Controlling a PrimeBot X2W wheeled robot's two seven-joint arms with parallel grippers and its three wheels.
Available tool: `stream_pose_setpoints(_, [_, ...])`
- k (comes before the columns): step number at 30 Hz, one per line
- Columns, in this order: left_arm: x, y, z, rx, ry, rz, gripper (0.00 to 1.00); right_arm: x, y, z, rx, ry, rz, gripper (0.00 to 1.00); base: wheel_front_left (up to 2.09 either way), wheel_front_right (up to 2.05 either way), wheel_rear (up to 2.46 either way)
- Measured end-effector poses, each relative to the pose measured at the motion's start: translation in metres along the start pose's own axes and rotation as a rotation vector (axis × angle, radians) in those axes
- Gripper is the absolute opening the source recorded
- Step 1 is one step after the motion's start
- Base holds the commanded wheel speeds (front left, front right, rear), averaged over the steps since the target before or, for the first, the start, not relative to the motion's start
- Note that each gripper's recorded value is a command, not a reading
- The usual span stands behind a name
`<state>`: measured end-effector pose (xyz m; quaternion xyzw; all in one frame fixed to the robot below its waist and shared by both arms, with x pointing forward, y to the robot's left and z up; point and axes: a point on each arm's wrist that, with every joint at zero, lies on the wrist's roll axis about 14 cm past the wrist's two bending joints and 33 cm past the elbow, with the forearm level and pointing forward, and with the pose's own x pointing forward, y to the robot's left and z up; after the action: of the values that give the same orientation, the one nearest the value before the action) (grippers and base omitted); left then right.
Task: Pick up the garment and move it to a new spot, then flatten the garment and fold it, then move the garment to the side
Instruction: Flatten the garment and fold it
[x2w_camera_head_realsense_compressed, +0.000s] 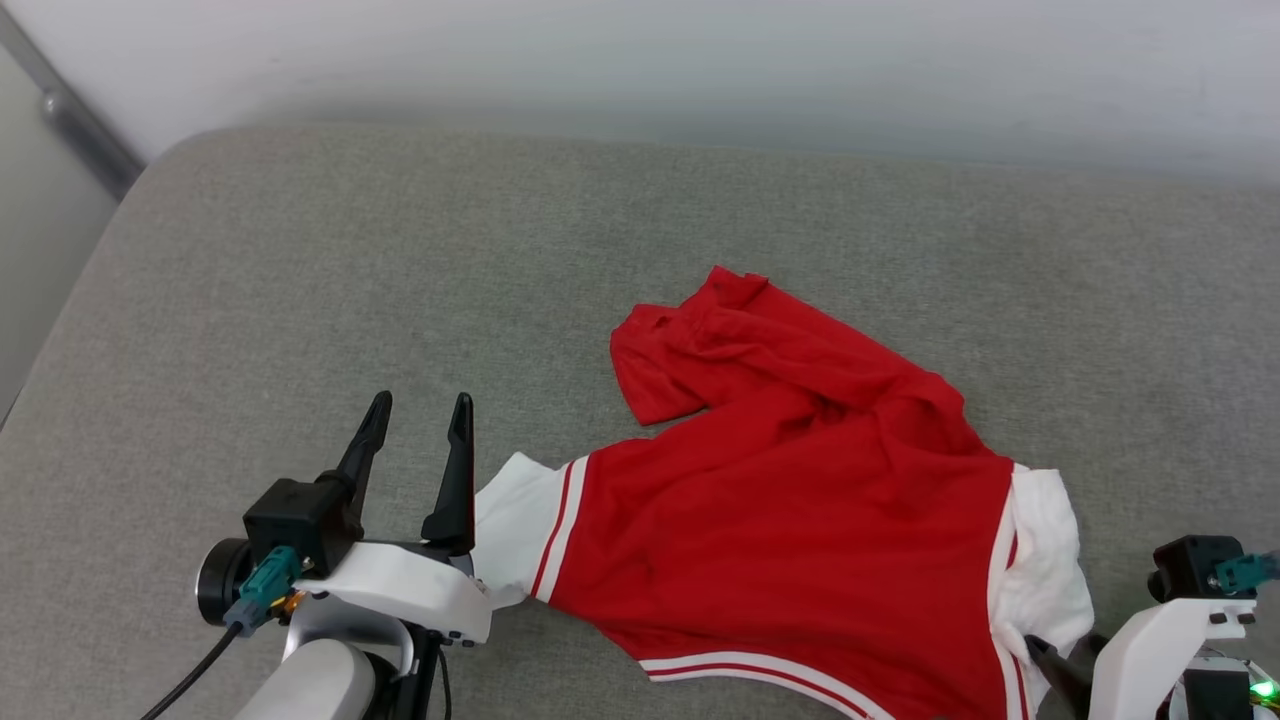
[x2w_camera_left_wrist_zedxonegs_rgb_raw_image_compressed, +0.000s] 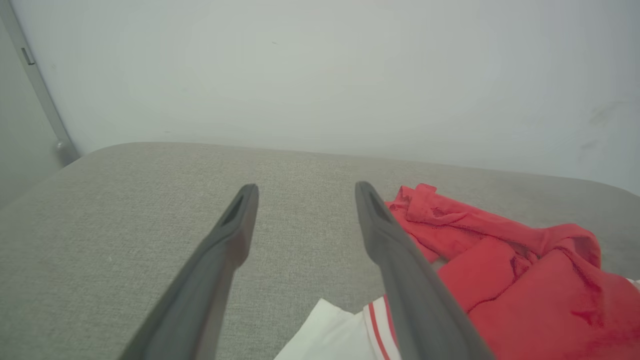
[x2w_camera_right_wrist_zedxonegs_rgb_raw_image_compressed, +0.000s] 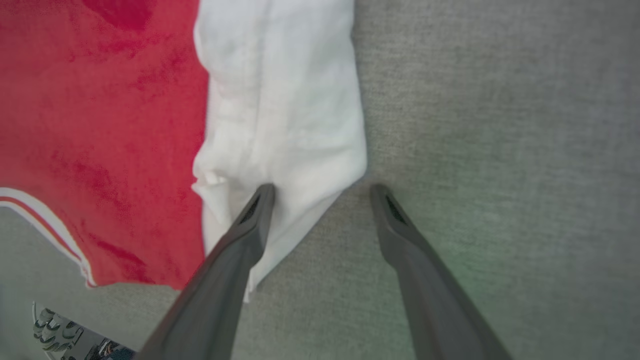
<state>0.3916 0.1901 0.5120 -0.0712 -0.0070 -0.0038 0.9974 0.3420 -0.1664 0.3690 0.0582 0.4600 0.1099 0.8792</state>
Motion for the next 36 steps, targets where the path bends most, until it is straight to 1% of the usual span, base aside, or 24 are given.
stream_pose_setpoints(1, [0.001, 0.003, -0.002, 0.001, 0.005, 0.008, 1.0, 0.004, 0.001, -0.001, 0.003, 0.017, 0.007, 0.93, 0.0, 0.0, 0.0])
stream_pose_setpoints(2, [0.001, 0.005, -0.004, 0.003, 0.01, 0.014, 1.0, 0.007, 0.001, -0.004, 0.007, 0.039, 0.012, 0.48, 0.0, 0.0, 0.0])
stream_pose_setpoints(3, [0.001, 0.008, -0.006, 0.006, 0.017, 0.021, 1.0, 0.009, 0.002, -0.006, 0.006, 0.052, 0.017, 0.16, 0.0, 0.0, 0.0])
stream_pose_setpoints(4, [0.0, 0.011, -0.008, 0.009, 0.025, 0.027, 1.0, 0.011, 0.003, -0.006, 0.007, 0.061, 0.021, 0.0, 0.0, 0.0, 0.0])
stream_pose_setpoints(7, [-0.001, 0.017, -0.013, 0.006, 0.046, 0.036, 1.0, 0.012, 0.006, -0.007, 0.019, 0.065, 0.037, 0.0, 0.0, 0.0, 0.0])
stream_pose_setpoints(12, [-0.001, 0.027, -0.017, 0.015, 0.11, 0.019, 1.0, 0.005, 0.008, 0.001, 0.013, 0.008, 0.034, 0.0, 0.0, 0.0, 0.0])
stream_pose_setpoints(15, [-0.001, 0.035, -0.023, 0.022, 0.2, -0.005, 1.0, -0.002, 0.007, 0.005, 0.011, -0.031, 0.026, 0.0, 0.0, 0.0, 0.0])
stream_pose_setpoints(18, [-0.002, 0.044, -0.034, 0.028, 0.342, -0.038, 1.0, -0.01, 0.008, 0.009, 0.015, -0.067, 0.022, 0.0, 0.0, 0.0, 0.0])
stream_pose_setpoints(21, [-0.012, 0.05, -0.059, 0.021, 0.544, -0.069, 1.0, -0.017, 0.005, 0.009, 0.025, -0.091, 0.011, 0.0, 0.0, 0.0, 0.0])
stream_pose_setpoints(25, [-0.03, 0.051, -0.09, 0.016, 0.799, -0.118, 1.0, -0.023, 0.001, 0.008, 0.049, -0.114, -0.001, 0.0, 0.0, 0.0, 0.0])
stream_pose_setpoints(27, [-0.037, 0.048, -0.102, 0.015, 0.894, -0.139, 1.0, -0.024, -0.003, 0.007, 0.064, -0.12, -0.009, 0.0, 0.0, 0.0, 0.0])
stream_pose_setpoints(31, [-0.046, 0.041, -0.125, -0.003, 1.024, -0.162, 1.0, -0.021, -0.007, 0.005, 0.092, -0.121, -0.014, 0.0, 0.0, 0.0, 0.0])
stream_pose_setpoints(36, [-0.05, 0.03, -0.142, -0.013, 1.125, -0.209, 1.0, -0.016, -0.013, 0.002, 0.123, -0.117, -0.026, 0.0, 0.0, 0.0, 0.0])
